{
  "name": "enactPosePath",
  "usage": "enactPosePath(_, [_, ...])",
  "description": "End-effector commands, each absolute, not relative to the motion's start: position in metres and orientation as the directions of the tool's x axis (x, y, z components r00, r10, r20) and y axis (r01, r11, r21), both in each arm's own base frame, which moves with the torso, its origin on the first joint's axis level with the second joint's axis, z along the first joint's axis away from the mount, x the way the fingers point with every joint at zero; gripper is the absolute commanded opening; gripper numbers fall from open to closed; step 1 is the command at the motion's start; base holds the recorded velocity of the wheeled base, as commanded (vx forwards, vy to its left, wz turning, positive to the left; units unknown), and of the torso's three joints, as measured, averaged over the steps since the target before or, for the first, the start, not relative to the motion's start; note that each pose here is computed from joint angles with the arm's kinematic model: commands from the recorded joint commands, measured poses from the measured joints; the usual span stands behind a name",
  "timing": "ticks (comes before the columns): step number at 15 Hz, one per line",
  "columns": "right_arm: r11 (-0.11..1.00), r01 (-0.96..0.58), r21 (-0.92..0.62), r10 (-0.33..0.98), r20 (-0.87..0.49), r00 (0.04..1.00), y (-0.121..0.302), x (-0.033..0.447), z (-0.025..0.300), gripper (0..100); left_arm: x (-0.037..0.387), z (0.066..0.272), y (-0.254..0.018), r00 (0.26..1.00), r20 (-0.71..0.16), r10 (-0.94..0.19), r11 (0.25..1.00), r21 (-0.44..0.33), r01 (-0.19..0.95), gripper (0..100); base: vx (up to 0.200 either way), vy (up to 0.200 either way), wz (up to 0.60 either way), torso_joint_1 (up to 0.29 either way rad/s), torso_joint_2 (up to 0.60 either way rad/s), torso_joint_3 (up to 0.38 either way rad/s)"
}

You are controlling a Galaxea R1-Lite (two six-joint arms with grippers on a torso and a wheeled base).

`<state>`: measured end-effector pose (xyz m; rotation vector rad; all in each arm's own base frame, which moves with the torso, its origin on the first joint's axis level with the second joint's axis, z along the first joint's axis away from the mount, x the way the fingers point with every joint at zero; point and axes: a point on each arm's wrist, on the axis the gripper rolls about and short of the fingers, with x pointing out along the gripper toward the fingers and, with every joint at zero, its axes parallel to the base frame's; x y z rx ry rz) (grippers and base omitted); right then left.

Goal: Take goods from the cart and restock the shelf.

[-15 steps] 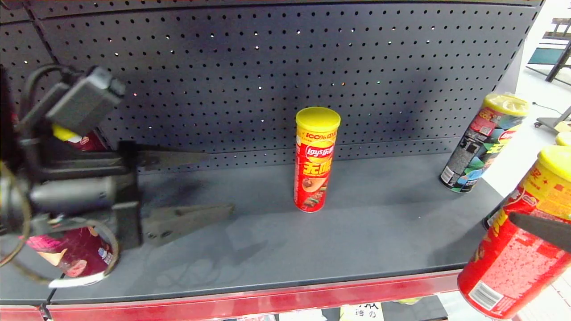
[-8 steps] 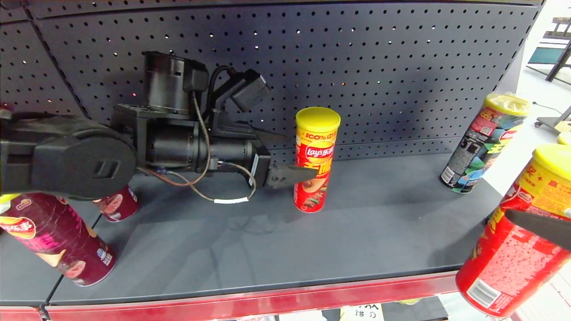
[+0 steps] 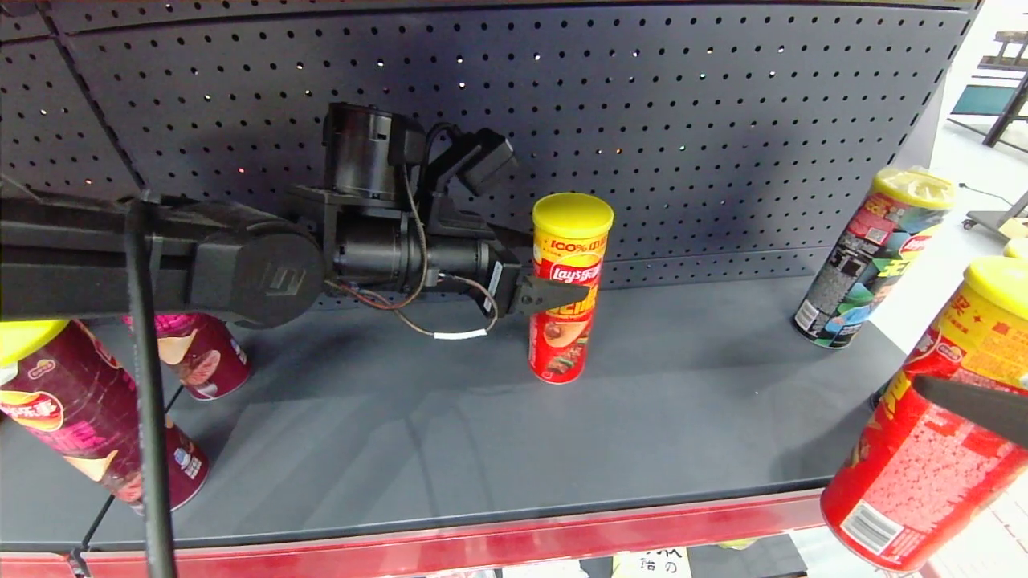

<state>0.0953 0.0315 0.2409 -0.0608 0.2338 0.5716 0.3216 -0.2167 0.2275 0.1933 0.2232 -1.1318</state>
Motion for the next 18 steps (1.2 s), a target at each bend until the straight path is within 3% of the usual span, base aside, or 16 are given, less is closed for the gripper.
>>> enactPosePath(1, [0.84,-0.543,0.006,0.529,-0.232,0.816,0.031,0.094,0.241,0,0.325,0.226,-0.22,0.407,-0.272,-0.872,0.412,0.041,0.91,100,0.0,0.0,0.0,0.0,0.0,0.0])
enactPosePath(11, [0.842,-0.54,0.007,0.527,-0.232,0.818,0.031,0.095,0.241,0,0.337,0.218,-0.244,0.42,-0.272,-0.866,0.42,0.06,0.906,100,0.0,0.0,0.0,0.0,0.0,0.0])
enactPosePath(12, [0.842,-0.54,0.007,0.527,-0.232,0.818,0.031,0.095,0.241,0,0.34,0.215,-0.245,0.418,-0.273,-0.867,0.419,0.058,0.906,0,0.0,0.0,0.0,0.0,0.0,0.0])
enactPosePath(16, [0.844,-0.536,0.025,0.527,-0.232,0.818,0.031,0.095,0.241,0,0.332,0.215,-0.248,0.398,-0.282,-0.873,0.401,0.048,0.915,0,0.0,0.0,0.0,0.0,0.0,0.0])
enactPosePath(18, [0.844,-0.536,0.025,0.527,-0.232,0.818,0.031,0.095,0.241,0,0.316,0.225,-0.239,0.359,-0.291,-0.886,0.37,0.019,0.929,0,0.0,0.0,0.0,0.0,0.0,0.0])
